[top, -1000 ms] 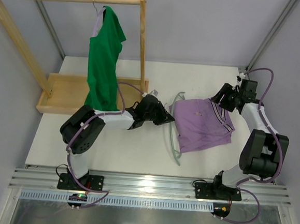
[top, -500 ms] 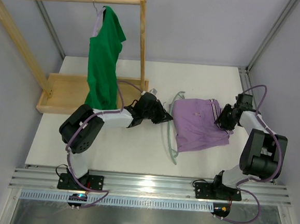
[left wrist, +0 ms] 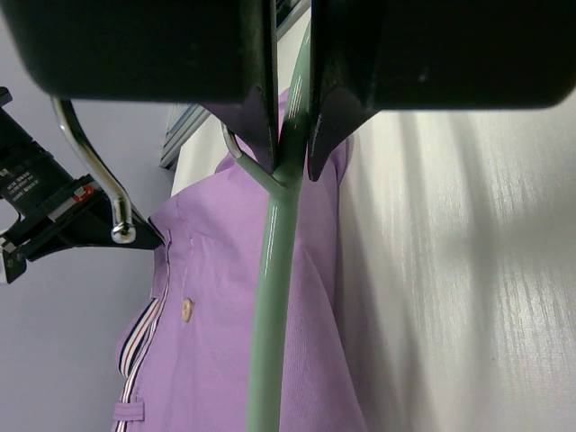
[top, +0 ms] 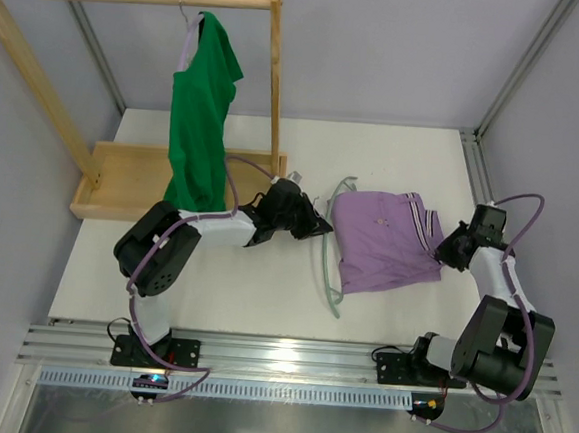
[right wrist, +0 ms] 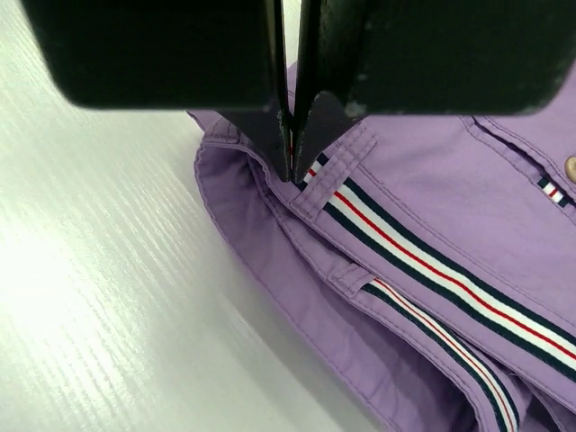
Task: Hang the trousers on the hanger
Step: Place trousers on hanger
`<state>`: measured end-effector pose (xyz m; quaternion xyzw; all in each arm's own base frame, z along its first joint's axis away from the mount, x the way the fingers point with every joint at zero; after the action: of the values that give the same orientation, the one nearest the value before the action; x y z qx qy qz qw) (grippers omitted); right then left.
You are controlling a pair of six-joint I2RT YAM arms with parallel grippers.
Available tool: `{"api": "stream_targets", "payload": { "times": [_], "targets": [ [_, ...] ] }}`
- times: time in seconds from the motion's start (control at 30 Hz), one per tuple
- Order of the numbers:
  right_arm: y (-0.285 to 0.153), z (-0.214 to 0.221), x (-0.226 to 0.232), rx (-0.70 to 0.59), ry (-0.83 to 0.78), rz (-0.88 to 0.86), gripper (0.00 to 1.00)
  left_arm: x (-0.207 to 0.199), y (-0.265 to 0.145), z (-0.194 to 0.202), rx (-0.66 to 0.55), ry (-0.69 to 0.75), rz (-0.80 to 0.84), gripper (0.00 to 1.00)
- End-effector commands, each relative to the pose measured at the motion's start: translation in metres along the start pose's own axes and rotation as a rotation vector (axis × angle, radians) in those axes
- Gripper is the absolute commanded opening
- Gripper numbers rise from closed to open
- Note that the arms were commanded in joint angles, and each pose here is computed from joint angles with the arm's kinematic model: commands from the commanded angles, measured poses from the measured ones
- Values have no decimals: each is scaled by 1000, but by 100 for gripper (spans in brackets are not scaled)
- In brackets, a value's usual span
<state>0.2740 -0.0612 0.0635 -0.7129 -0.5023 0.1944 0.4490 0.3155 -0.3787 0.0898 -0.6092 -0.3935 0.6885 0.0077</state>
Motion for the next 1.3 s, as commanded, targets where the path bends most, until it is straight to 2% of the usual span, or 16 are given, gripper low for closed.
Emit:
{"api": "stream_targets", "payload": {
  "times": [0.0,0.1,0.17,0.23,0.3,0.33,0.43,0.63,0.8,0.97,1.13,1.27],
  "targets": [
    [-8,-6,-13,-41,34,60,4,109,-7,-5,-54,-42,-367,0],
    [-9,-1,-22,-35,73,74,4,102,-7,-4,-43,-36,-340,0],
    [-10,-1,-14,-39,76,14,4,97,-5,-3,-20,-9,-315,0],
    [-19,-15,4,-81,14,-96,14,81,-1,1,20,17,-252,0],
    [-37,-43,28,-152,-44,-231,33,77,1,3,44,31,-241,0],
    [-48,-61,40,-203,-72,-287,36,78,1,3,43,30,-243,1],
    [-58,-87,64,-240,-124,-410,43,75,1,3,46,41,-233,1],
    [-21,-97,79,-160,-195,-452,53,67,4,4,73,80,-227,1],
    [11,-98,91,-119,-246,-470,56,71,2,1,85,95,-251,0],
    [37,-103,86,-92,-269,-402,57,74,2,-2,109,100,-246,0],
    [46,-93,81,-67,-301,-353,56,75,4,-5,112,98,-250,1],
    [45,-103,79,-106,-317,-336,56,77,7,-7,119,98,-254,0]
  ]
}}
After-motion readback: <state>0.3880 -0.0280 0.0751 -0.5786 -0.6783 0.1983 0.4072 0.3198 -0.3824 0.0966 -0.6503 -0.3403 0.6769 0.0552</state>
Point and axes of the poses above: each gripper's point midway between its finger pads, its own y axis out along the fingers, its own x axis along the line the jaws close on, z = x × y, the point moved 1 cm from there along -y, back along the fingers, and after that the axes turned 14 degrees about -y, right-handed, at the moved point
